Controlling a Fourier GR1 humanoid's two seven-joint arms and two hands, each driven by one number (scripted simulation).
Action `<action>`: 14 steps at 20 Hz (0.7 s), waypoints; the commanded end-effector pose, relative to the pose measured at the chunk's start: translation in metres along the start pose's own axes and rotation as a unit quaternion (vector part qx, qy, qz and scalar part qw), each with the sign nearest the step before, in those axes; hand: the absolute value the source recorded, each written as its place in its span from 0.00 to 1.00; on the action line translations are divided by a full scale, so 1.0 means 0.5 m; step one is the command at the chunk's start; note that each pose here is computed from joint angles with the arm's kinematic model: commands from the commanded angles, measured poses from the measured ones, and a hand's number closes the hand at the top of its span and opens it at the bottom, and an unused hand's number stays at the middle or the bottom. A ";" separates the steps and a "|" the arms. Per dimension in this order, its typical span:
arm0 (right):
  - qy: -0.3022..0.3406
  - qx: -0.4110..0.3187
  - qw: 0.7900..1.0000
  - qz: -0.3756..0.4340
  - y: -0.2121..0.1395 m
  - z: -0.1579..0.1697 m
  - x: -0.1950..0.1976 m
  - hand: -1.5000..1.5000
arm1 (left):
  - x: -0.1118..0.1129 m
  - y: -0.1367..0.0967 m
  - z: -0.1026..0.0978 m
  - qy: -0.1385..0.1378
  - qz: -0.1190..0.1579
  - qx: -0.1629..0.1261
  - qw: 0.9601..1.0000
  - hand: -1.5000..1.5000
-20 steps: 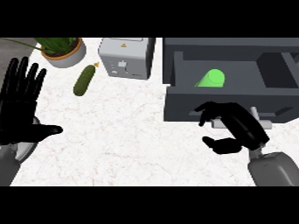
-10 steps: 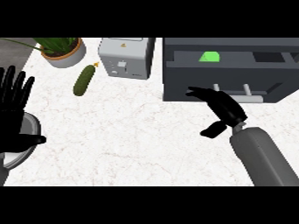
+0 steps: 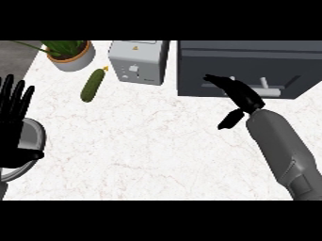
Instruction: Pick up the cup, place it into the drawer and close the drawer
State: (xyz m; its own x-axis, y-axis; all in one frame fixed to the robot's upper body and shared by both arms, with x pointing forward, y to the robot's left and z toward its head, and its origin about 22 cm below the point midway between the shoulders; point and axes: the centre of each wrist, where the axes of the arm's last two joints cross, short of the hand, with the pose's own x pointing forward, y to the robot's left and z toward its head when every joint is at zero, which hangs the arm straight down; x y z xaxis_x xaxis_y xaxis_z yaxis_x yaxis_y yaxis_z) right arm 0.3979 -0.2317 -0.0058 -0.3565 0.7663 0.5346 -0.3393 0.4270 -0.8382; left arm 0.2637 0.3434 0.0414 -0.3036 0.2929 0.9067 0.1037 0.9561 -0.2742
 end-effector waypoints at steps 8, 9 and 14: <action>0.032 0.004 0.999 -0.004 -0.115 0.005 -0.058 0.00 | 0.008 -0.010 -0.004 0.002 0.013 -0.027 1.000 0.00; 0.030 0.001 1.000 -0.009 -0.120 -0.010 -0.043 0.00 | 0.003 0.004 -0.018 -0.005 0.005 -0.017 1.000 0.00; 0.039 -0.003 0.999 -0.010 -0.169 -0.006 -0.047 0.00 | -0.013 -0.007 -0.014 -0.004 -0.006 -0.024 1.000 0.00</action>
State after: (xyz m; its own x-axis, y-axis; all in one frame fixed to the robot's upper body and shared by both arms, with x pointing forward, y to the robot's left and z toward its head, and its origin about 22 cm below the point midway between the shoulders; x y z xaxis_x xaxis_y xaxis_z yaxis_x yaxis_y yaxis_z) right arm 0.4214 -0.2696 0.0165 -0.3684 0.7188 0.5896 -0.4250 0.4338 -0.7945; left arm 0.2695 0.3408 0.0412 -0.3089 0.2934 0.9047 0.1460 0.9546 -0.2597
